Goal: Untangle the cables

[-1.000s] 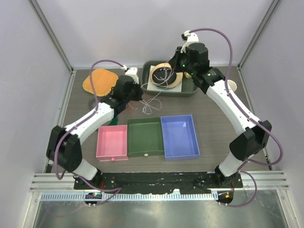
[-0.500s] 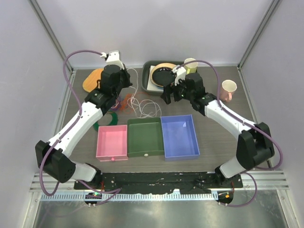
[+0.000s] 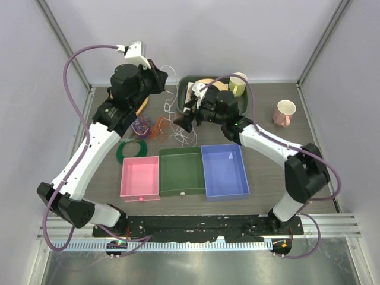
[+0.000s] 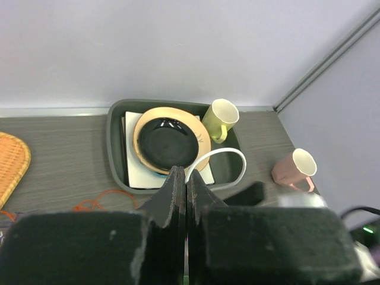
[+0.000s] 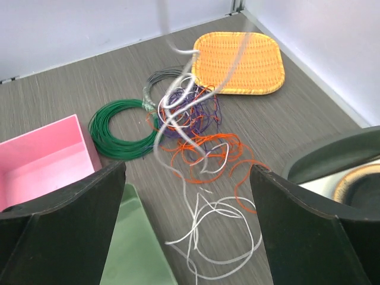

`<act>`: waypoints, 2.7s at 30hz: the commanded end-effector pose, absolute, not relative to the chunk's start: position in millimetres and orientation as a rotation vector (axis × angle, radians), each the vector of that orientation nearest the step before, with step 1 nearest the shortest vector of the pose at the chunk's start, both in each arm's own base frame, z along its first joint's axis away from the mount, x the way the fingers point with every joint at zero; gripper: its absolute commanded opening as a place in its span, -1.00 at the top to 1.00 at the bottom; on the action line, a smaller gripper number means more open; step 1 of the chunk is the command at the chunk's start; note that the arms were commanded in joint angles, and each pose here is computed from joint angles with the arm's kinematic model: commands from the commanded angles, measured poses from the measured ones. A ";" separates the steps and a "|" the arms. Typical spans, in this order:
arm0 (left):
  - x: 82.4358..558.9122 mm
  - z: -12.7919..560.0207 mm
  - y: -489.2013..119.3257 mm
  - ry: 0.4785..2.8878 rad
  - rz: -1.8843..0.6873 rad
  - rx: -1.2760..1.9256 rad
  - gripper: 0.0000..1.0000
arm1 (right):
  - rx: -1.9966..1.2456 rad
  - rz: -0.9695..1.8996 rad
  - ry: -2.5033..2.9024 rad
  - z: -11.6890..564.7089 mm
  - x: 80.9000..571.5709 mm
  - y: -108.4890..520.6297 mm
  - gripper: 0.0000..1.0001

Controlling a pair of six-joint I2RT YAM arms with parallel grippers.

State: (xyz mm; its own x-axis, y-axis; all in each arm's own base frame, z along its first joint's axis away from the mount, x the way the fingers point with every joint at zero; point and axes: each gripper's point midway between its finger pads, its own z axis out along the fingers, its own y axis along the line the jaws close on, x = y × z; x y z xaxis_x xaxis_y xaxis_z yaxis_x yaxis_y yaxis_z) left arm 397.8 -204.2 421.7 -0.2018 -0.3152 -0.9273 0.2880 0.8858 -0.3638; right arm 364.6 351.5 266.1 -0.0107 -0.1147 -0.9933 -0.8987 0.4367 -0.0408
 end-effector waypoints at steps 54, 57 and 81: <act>422.7 188.8 -148.6 2.153 -0.408 -0.132 -0.99 | 0.001 0.579 1.833 370.5 332.3 205.3 0.98; 415.0 185.1 -145.1 2.182 -0.395 -0.148 -1.00 | 0.087 0.611 1.891 348.0 310.5 193.1 0.99; 398.2 153.2 -155.0 2.273 -0.462 -0.130 -1.00 | 0.022 0.461 2.271 187.2 252.0 175.7 -0.34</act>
State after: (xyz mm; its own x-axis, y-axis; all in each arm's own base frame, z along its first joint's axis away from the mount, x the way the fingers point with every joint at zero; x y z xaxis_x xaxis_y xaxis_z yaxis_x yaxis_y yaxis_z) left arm 395.6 -141.0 141.7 -0.6905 -0.2319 -0.6851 -0.0111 0.9505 -0.3105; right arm 235.6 171.8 135.6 -0.7964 0.1453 -0.5871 -0.0617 0.9462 0.3178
